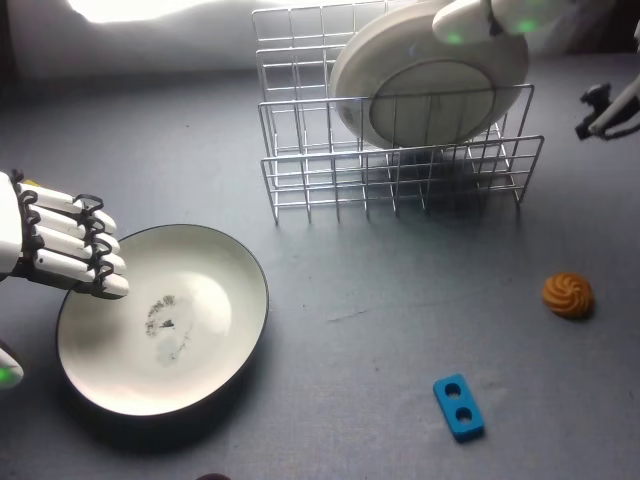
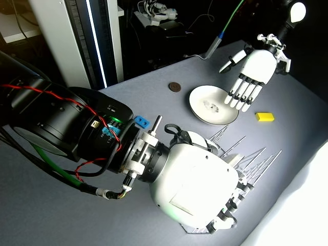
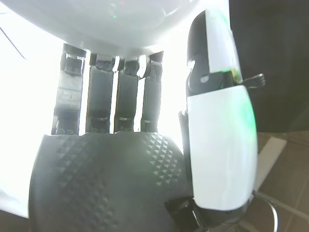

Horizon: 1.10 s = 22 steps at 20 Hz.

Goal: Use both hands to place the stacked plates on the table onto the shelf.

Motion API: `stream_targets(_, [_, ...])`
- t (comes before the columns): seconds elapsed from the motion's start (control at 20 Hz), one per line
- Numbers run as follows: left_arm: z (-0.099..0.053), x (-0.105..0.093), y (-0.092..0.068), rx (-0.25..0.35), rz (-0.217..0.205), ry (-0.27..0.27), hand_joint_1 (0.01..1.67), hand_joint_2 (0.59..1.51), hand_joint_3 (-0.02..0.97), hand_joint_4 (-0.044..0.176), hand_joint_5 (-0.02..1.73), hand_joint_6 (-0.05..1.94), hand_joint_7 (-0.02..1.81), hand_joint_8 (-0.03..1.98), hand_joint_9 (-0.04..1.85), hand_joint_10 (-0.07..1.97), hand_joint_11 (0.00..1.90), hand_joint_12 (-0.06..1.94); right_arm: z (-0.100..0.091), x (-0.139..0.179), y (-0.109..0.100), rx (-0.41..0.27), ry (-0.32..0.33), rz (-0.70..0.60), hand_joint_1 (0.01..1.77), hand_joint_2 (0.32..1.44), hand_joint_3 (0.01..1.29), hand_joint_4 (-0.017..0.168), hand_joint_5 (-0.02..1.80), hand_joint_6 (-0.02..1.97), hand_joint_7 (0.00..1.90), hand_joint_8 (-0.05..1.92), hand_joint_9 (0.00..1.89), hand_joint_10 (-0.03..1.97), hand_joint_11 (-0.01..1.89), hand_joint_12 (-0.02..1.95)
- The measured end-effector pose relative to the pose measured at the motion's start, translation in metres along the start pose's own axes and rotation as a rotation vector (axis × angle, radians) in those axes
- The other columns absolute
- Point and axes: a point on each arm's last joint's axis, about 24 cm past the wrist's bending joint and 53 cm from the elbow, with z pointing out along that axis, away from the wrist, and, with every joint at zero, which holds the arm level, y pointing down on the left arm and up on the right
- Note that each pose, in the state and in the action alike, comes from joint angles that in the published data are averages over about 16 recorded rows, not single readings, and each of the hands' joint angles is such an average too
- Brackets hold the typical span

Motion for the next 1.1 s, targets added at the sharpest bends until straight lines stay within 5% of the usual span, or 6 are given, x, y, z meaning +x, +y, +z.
stream_targets(0.4, [0.003, 0.007, 0.003, -0.008, -0.013, 0.013, 0.02, 1.157, 0.016, 0.003, 0.18, 0.01, 0.17, 0.02, 0.14, -0.01, 0.02, 0.23, -0.011, 0.029, 0.056, -0.15, 0.055, -0.226, 1.07, 1.02, 0.01, -0.002, 0.79, 0.04, 0.81, 0.01, 0.81, 0.02, 0.33, 1.18])
stream_targets(0.7, [0.007, 0.016, 0.008, -0.023, -0.042, 0.028, 0.02, 1.157, 0.016, 0.002, 0.17, 0.01, 0.17, 0.02, 0.12, -0.02, 0.02, 0.23, -0.032, 0.091, 0.093, -0.284, 0.143, -0.497, 1.06, 1.0, 0.01, -0.002, 0.49, 0.04, 0.5, 0.01, 0.52, 0.02, 0.19, 0.92])
stream_targets(1.1, [0.011, 0.031, 0.015, -0.047, -0.118, 0.045, 0.02, 1.163, 0.016, -0.003, 0.16, -0.01, 0.16, 0.01, 0.1, -0.03, 0.02, 0.23, -0.067, 0.192, 0.098, -0.393, 0.274, -0.795, 1.09, 0.93, 0.01, 0.0, 0.1, 0.04, 0.1, 0.01, 0.12, 0.02, 0.03, 0.53])
